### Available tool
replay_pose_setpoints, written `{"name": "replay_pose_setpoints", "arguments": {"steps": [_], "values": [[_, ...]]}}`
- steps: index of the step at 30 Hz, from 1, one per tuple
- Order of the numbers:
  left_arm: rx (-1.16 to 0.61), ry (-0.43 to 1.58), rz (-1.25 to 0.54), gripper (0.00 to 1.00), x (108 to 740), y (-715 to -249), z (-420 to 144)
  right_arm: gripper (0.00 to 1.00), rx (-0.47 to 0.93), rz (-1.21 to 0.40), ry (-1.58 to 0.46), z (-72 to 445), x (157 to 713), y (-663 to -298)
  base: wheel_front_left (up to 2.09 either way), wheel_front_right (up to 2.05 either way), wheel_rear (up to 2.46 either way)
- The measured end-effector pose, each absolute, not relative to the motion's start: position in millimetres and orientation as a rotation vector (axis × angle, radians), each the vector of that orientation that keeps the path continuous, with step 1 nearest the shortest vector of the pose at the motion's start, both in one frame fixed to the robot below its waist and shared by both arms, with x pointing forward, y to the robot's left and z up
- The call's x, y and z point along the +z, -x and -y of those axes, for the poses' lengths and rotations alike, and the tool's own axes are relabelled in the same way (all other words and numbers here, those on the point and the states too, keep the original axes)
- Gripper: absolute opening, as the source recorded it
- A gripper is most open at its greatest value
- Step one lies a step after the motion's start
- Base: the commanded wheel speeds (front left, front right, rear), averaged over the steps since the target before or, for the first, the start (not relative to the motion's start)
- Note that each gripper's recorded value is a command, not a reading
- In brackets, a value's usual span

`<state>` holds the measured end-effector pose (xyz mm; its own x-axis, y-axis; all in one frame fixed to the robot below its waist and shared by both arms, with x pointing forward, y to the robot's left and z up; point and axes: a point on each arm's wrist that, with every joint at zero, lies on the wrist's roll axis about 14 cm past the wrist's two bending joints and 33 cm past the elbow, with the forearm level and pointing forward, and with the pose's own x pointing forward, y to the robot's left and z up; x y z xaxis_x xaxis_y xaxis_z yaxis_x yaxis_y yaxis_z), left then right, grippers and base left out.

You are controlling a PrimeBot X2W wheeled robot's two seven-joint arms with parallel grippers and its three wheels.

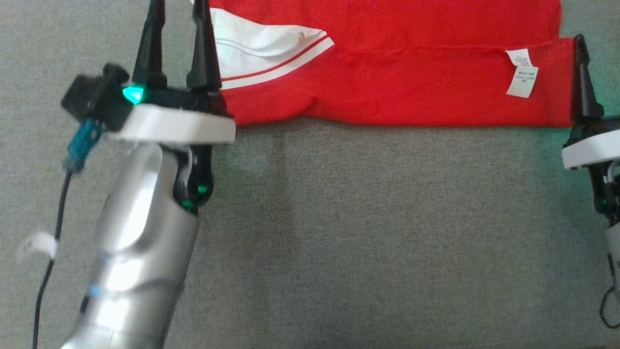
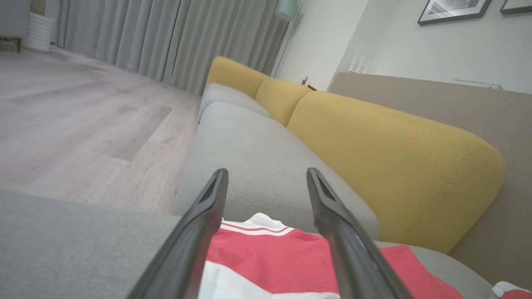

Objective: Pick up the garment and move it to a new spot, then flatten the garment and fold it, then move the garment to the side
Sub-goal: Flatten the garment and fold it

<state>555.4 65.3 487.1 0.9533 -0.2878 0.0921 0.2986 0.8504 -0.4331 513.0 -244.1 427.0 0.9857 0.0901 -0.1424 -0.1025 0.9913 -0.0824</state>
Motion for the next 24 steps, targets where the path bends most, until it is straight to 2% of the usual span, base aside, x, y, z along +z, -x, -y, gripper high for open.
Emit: {"name": "replay_pose_setpoints", "arguments": {"steps": [4, 11, 16, 19, 20, 21, 22, 23, 24], "values": [[-0.272, 0.350, 0.031, 1.00, 480.7, -529.9, -75.5, 1.00, 0.077, -0.123, 0.075, 245.3, 432.9, -501.2, 0.00, 0.00, 0.00], [-0.177, 0.179, -0.211, 1.00, 399.7, -474.9, -91.7, 1.00, 0.065, -0.161, 0.046, 238.6, 421.5, -473.0, 0.00, 0.00, 0.00], [-0.106, 0.247, -0.309, 1.00, 373.7, -472.1, -104.4, 1.00, 0.056, -0.149, 0.044, 239.8, 426.5, -470.4, 0.00, 0.00, 0.00], [-0.123, 0.273, -0.381, 1.00, 361.5, -473.7, -99.0, 1.00, 0.047, -0.150, 0.046, 243.1, 426.6, -469.3, 0.00, 0.00, 0.00], [-0.135, 0.271, -0.397, 0.96, 358.8, -474.1, -96.0, 1.00, 0.047, -0.151, 0.046, 243.5, 426.2, -469.0, 0.00, 0.00, 0.00], [-0.150, 0.270, -0.410, 0.75, 356.9, -474.5, -93.1, 1.00, 0.045, -0.152, 0.046, 244.0, 425.8, -468.9, 0.00, 0.00, 0.00], [-0.167, 0.271, -0.414, 0.42, 356.7, -475.4, -90.2, 1.00, 0.043, -0.152, 0.046, 244.7, 425.8, -468.9, 0.00, 0.00, 0.00], [-0.185, 0.269, -0.421, 0.18, 356.2, -475.8, -87.5, 1.00, 0.040, -0.152, 0.046, 245.7, 425.9, -469.0, 0.00, 0.00, 0.00], [-0.204, 0.259, -0.425, 0.00, 356.0, -475.9, -85.1, 1.00, 0.039, -0.151, 0.048, 246.4, 426.2, -469.2, 0.00, 0.00, 0.00]]}}
